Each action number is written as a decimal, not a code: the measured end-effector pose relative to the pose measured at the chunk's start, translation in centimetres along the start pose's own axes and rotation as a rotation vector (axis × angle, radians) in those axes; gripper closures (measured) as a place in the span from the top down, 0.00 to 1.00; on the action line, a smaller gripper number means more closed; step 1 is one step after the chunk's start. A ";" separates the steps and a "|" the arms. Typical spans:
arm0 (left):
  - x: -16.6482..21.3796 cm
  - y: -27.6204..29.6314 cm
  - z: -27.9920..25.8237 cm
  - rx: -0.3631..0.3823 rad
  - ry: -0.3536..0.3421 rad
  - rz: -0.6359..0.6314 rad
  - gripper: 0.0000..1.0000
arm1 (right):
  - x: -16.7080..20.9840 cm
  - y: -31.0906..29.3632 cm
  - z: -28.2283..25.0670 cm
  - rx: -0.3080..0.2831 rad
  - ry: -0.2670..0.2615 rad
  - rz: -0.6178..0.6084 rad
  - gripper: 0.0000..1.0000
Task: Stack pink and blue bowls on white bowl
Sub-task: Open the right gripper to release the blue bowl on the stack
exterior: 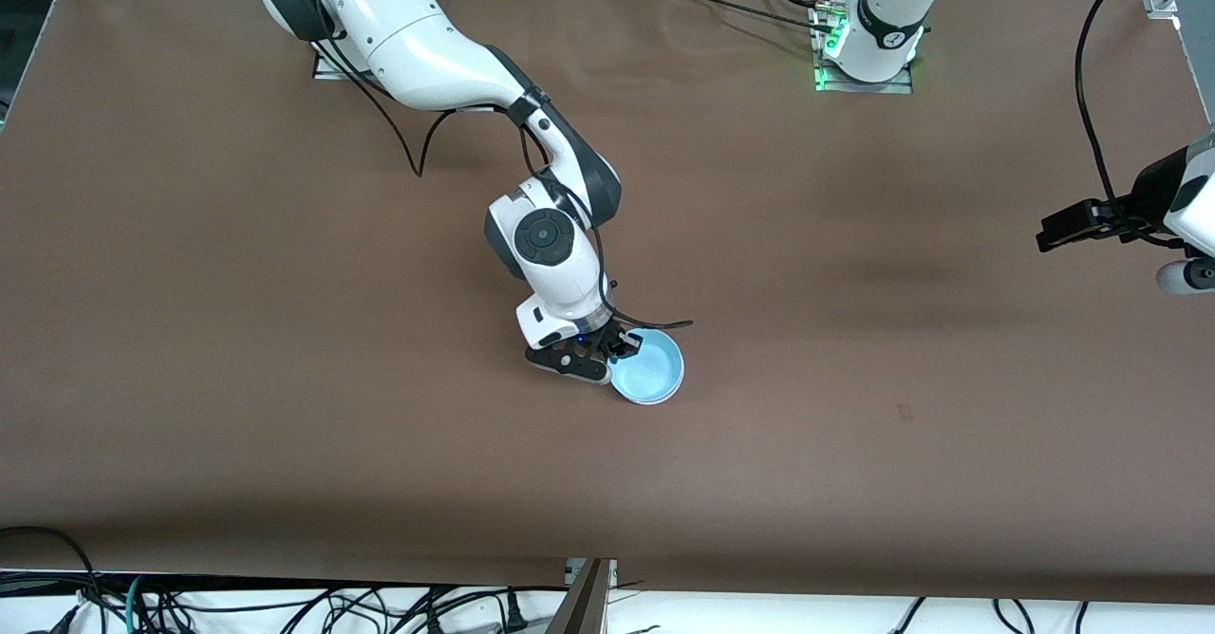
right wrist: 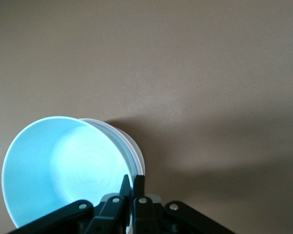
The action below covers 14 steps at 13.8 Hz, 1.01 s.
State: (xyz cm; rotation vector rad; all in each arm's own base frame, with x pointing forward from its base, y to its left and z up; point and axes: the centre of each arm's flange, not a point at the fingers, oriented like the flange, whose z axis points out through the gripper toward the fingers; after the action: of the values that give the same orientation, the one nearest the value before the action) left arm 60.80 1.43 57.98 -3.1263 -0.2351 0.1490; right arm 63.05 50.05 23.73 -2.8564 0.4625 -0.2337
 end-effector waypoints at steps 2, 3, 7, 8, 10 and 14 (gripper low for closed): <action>0.0 0.0 0.0 0.000 0.000 0.001 1.00 | -0.1 0.0 0.0 0.000 0.000 -0.001 0.03; 0.0 0.1 0.0 0.000 0.000 0.001 1.00 | -0.1 -0.1 0.0 0.000 0.000 -0.001 0.03; 0.0 0.3 0.0 0.000 0.000 0.005 1.00 | -0.2 -0.1 0.2 0.003 0.001 -0.003 0.03; 0.0 0.3 0.0 0.000 0.000 0.005 1.00 | -0.2 -0.1 0.2 0.003 0.002 -0.003 0.04; 0.0 0.3 0.0 -0.001 0.000 0.006 1.00 | -0.2 -0.1 0.3 0.005 0.003 -0.003 0.07; 0.0 0.3 0.0 -0.001 0.000 0.006 1.00 | 0.0 -0.4 -0.2 0.017 0.011 -0.003 0.43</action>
State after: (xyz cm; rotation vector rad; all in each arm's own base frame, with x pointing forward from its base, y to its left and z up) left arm 60.81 1.09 57.97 -3.1278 -0.2255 0.1494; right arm 63.12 50.36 24.05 -2.8411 0.4563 -0.2533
